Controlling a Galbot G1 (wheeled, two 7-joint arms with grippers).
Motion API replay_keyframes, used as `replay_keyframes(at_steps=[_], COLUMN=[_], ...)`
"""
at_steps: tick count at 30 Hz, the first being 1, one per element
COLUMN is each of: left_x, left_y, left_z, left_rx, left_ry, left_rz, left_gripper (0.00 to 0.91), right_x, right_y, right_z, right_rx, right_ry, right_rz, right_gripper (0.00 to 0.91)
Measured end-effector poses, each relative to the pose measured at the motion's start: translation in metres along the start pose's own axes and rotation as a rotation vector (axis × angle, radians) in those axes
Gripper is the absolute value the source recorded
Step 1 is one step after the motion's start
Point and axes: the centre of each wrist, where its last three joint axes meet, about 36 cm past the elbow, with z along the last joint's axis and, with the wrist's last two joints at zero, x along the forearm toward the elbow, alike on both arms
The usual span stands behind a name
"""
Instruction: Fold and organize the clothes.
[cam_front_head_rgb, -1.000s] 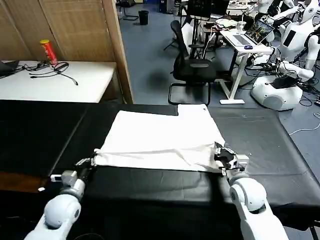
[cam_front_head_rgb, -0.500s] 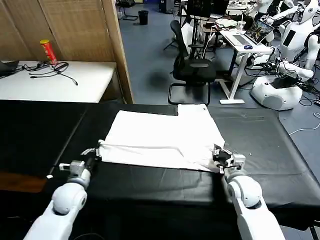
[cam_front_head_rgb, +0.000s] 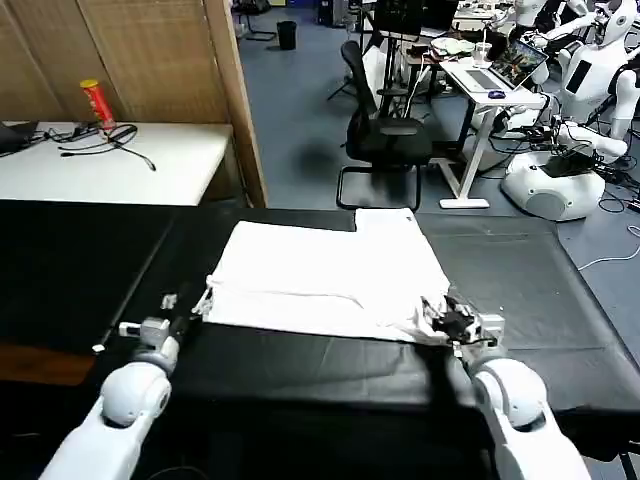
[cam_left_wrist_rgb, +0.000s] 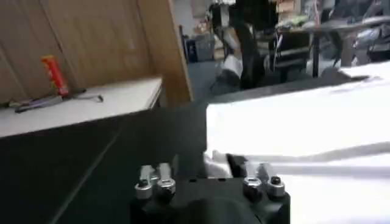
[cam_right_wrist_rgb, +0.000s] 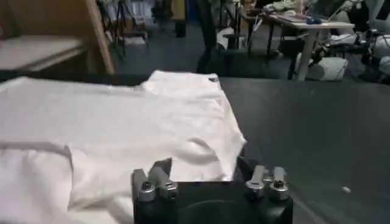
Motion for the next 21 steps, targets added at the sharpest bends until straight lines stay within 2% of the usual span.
replay_keyframes(at_steps=[3,6,7,8,9,11,12,13,14,16,21], left_x=[0.012,0.020,0.022,0.024,0.025,0.027,0.027,0.028,0.029,0.030,0.034], left_y=[0.004,0.007,0.007,0.007,0.007,0.007,0.007,0.008,0.008,0.008,0.006], left_z=[0.003,0.004,0.005,0.006,0.007,0.009,0.010,0.011,0.012,0.013,0.015], left_rx=[0.039,0.078,0.081,0.081,0.081,0.080,0.079,0.079,0.078,0.077,0.068], left_ry=[0.030,0.046,0.047,0.050,0.052,0.058,0.061,0.063,0.066,0.071,0.076], left_rz=[0.014,0.031,0.035,0.037,0.038,0.038,0.036,0.035,0.035,0.036,0.039], left_gripper=[0.878,0.878,0.878,0.809,0.673,0.556,0.332,0.156,0.137,0.000,0.000], right_x=[0.007,0.010,0.010,0.011,0.011,0.011,0.011,0.011,0.011,0.011,0.012], right_y=[0.003,0.004,0.005,0.005,0.006,0.008,0.008,0.009,0.009,0.009,0.009], right_z=[0.008,0.013,0.015,0.016,0.018,0.021,0.021,0.022,0.022,0.022,0.021], right_rx=[0.010,0.018,0.020,0.021,0.022,0.023,0.023,0.023,0.023,0.023,0.019], right_ry=[0.021,0.041,0.048,0.055,0.061,0.068,0.070,0.073,0.074,0.077,0.079], right_rz=[-0.007,-0.013,-0.016,-0.019,-0.024,-0.028,-0.031,-0.033,-0.033,-0.035,-0.038], right_gripper=[0.858,0.683,0.575,0.546,0.458,0.390,0.254,0.166,0.127,0.088,0.029])
